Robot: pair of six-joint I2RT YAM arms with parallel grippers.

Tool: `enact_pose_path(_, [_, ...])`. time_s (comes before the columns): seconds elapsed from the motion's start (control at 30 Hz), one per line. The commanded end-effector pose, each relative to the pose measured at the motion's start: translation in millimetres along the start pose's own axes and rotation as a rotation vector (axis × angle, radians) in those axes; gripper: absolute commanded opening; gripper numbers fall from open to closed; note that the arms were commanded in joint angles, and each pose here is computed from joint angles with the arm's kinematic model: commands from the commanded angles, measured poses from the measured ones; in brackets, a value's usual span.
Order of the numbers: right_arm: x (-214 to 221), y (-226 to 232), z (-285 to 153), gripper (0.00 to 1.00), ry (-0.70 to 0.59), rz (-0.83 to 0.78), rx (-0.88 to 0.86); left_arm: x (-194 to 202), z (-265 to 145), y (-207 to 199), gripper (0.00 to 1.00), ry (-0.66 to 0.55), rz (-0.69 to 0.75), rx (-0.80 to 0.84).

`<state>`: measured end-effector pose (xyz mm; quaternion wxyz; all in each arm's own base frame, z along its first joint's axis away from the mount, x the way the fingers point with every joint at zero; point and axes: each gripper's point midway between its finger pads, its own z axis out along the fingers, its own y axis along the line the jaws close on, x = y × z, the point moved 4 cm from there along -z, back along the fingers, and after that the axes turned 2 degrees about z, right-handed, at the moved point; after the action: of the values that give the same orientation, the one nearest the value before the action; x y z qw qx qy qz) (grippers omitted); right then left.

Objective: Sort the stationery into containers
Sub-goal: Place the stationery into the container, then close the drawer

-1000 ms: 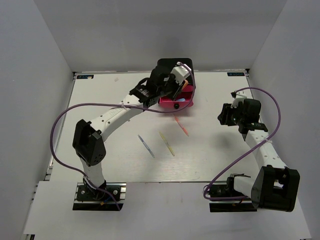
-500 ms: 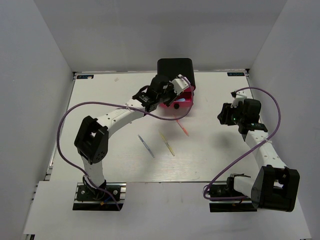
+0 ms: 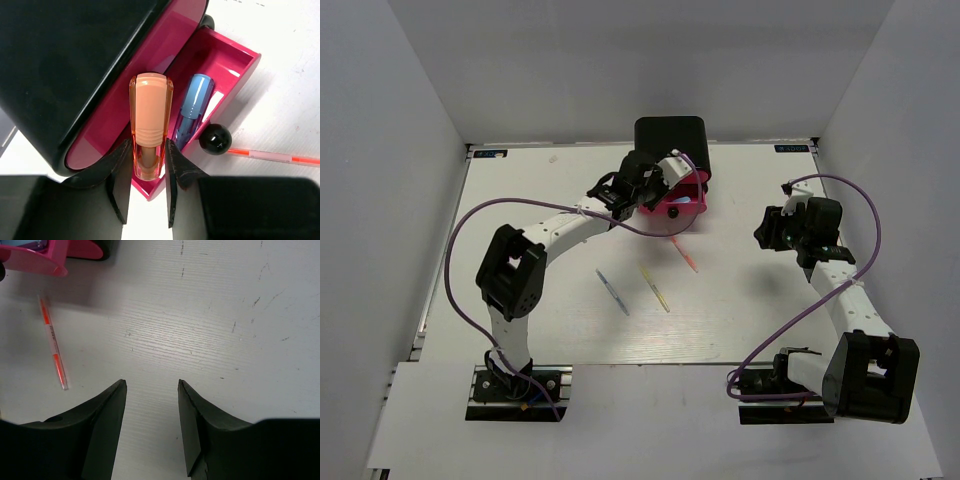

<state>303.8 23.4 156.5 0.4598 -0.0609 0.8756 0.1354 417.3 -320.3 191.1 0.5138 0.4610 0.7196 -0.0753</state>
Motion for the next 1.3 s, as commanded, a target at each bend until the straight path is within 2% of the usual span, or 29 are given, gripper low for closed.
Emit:
enact_pose_path(0.0, [-6.6, 0.5, 0.1, 0.52, -0.036, -0.011, -0.008, -9.7, -1.5, 8.8, 0.33, -0.037, 0.009, -0.039])
enact_pose_path(0.17, [-10.8, 2.1, 0.2, 0.52, -0.048, -0.017, -0.019, -4.2, -1.3, 5.9, 0.5, -0.021, -0.001, -0.031])
enact_pose_path(0.27, [-9.6, 2.0, 0.5, 0.52, -0.043, -0.015, -0.024, -4.2, -1.3, 5.8, 0.57, -0.02, -0.001, -0.031])
enact_pose_path(0.43, [-11.6, 5.4, 0.5, 0.52, -0.046, -0.031, -0.049, -8.8, -6.4, 9.4, 0.62, -0.034, 0.0, -0.049])
enact_pose_path(0.53, [-10.2, 16.6, -0.2, 0.52, -0.041, -0.085, -0.148, -37.5, -22.0, 22.1, 0.62, -0.102, -0.008, -0.08])
enact_pose_path(0.57, [-8.1, 32.9, -3.0, 0.52, -0.051, -0.175, -0.296, -44.1, -25.9, 19.1, 0.63, -0.117, -0.018, -0.077])
enact_pose_path(0.63, [3.9, 54.5, -10.3, 0.53, -0.04, -0.23, -0.482, -73.0, -45.6, 30.2, 0.65, -0.195, -0.059, -0.107])
enact_pose_path(0.67, [6.5, 60.1, -12.1, 0.54, -0.071, -0.336, -0.555, -78.6, -52.7, 33.2, 0.67, -0.209, -0.083, -0.122])
enact_pose_path(0.77, [12.5, 74.0, -14.2, 0.54, -0.099, -0.393, -0.676, -97.3, -87.0, 39.3, 0.67, -0.28, -0.268, -0.142])
enact_pose_path(0.8, [9.6, 77.9, -12.5, 0.54, -0.112, -0.408, -0.688, -83.3, -90.5, 30.4, 0.67, -0.25, -0.384, -0.137])
enact_pose_path(0.87, [7.0, 85.0, -6.1, 0.48, -0.092, -0.401, -0.71, -82.7, -121.7, 32.0, 0.74, -0.284, -0.513, -0.186])
enact_pose_path(0.9, [11.2, 92.5, -2.3, 0.43, -0.055, -0.399, -0.71, -60.0, -122.0, 16.2, 0.82, -0.247, -0.622, -0.165])
enact_pose_path(0.97, [14.1, 106.8, 2.5, 0.4, -0.011, -0.362, -0.735, -45.1, -136.5, 4.2, 0.93, -0.243, -0.721, -0.152])
enact_pose_path(1.0, [10.8, 104.9, 8.5, 0.38, -0.016, -0.359, -0.688, -29.0, -149.7, -9.6, 0.98, -0.24, -0.819, -0.131])
enact_pose_path(1.03, [5.5, 106.9, 12.7, 0.38, -0.037, -0.354, -0.676, -21.7, -155.9, -15.1, 1.0, -0.246, -0.861, -0.127])
enact_pose_path(1.07, [4.4, 112.4, 17.3, 0.38, -0.037, -0.35, -0.653, 8.2, -156.5, -30.8, 1.0, -0.186, -0.898, -0.123])
enact_pose_path(1.1, [5.3, 118.2, 21.2, 0.4, -0.004, -0.242, -0.643, 15.8, -161.9, -36.2, 1.0, -0.19, -0.934, -0.12])
enact_pose_path(1.13, [-3.6, 117.0, 27.5, 0.46, -0.034, -0.233, -0.602, 15.5, -176.2, -36.3, 1.0, -0.232, -1.01, -0.133])
enact_pose_path(1.2, [-7.9, 132.9, 35.5, 0.47, 0.001, -0.137, -0.605, 44.7, -181.6, -49.4, 1.0, -0.199, -1.062, -0.151])
enact_pose_path(1.27, [-21.5, 148.5, 39.8, 0.51, -0.008, -0.077, -0.605, 55.1, -194.5, -54.4, 1.0, -0.226, -1.118, -0.16])
